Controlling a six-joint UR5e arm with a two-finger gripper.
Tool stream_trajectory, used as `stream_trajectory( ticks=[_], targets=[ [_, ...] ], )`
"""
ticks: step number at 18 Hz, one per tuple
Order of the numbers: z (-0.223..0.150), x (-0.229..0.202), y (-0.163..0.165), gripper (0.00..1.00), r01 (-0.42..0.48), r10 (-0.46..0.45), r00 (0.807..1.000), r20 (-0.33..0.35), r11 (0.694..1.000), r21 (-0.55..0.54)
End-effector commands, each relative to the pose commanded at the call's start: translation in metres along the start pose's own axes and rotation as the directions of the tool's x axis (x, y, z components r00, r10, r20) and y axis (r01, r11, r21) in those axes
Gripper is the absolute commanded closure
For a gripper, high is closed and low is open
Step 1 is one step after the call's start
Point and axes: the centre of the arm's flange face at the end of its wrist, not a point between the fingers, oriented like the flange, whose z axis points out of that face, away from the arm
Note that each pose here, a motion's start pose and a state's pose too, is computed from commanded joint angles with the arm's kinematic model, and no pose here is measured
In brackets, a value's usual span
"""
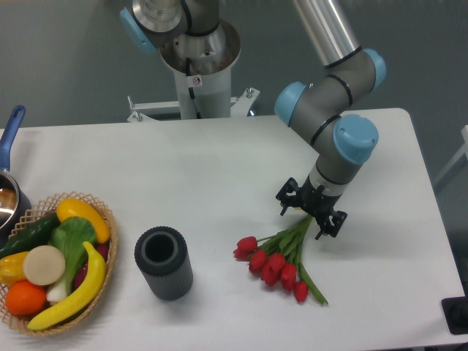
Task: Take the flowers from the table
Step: 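Close the gripper around the tulip stems near the twine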
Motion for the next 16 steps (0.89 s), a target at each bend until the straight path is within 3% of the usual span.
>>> stream_trajectory(
  ticks=[13, 16],
  targets=[
    [0.014, 0.001, 0.003, 0.01, 0.006, -0.006, 1.000, -0.023, 1.000, -0.009],
    [0.014, 0.001, 0.003, 0.20, 0.009, -0.009, 1.000, -0.023, 1.000, -0.009]
  ],
)
